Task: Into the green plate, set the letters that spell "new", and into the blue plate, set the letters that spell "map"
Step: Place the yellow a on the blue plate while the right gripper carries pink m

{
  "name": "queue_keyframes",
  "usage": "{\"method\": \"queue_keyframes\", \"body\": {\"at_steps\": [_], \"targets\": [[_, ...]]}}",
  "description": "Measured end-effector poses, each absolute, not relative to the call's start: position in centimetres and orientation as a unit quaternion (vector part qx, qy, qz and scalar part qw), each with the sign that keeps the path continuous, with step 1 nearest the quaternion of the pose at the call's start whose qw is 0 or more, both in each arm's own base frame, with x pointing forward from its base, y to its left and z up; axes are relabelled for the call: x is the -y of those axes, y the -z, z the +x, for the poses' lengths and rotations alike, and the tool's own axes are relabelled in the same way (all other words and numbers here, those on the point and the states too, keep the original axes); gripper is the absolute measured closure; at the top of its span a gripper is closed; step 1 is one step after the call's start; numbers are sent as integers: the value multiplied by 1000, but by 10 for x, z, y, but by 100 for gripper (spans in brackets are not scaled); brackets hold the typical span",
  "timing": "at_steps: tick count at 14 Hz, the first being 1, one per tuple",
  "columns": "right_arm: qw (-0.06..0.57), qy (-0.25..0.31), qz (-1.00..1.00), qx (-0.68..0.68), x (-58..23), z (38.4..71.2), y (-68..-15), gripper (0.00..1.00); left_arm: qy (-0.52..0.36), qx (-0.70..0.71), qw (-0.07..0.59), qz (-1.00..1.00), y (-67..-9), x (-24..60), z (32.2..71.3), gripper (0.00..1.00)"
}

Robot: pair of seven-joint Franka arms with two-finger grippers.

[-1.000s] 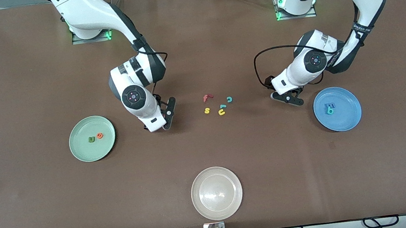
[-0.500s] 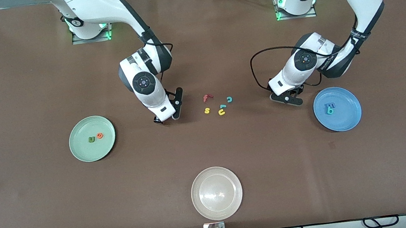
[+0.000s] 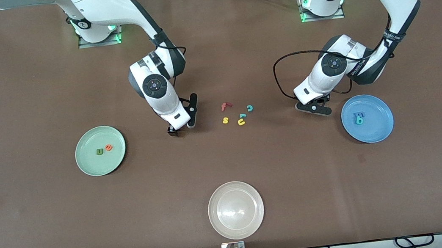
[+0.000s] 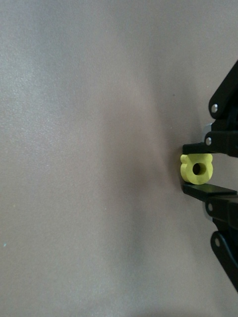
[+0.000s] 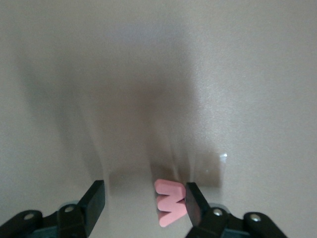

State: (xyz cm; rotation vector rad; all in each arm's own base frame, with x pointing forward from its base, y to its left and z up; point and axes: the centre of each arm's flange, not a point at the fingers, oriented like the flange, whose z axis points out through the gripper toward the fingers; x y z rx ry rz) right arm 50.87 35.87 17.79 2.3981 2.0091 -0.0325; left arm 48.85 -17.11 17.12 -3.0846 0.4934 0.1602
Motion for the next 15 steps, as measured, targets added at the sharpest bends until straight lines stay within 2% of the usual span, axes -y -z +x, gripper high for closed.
{"method": "queue_keyframes", "body": {"at_steps": [4,8,11,14,15], "targets": [[12,5,761,-649,-357,512,-185,25,-61,-153,33,-986,-184,153,508,71],[14,8,759,-651,-356,510,-185,25,-83,-203,87,-972,-243,118,561,71],[15,20,760,-650,-348,507,-175,25,-81,-247,82,-962,-268,50,591,71],[16,22,760,-650,-346,506,-172,29,-98,-245,58,-963,-249,1,592,71],[16,21,759,-650,-346,507,-173,37,-103,-241,45,-964,-238,-7,590,71]]}}
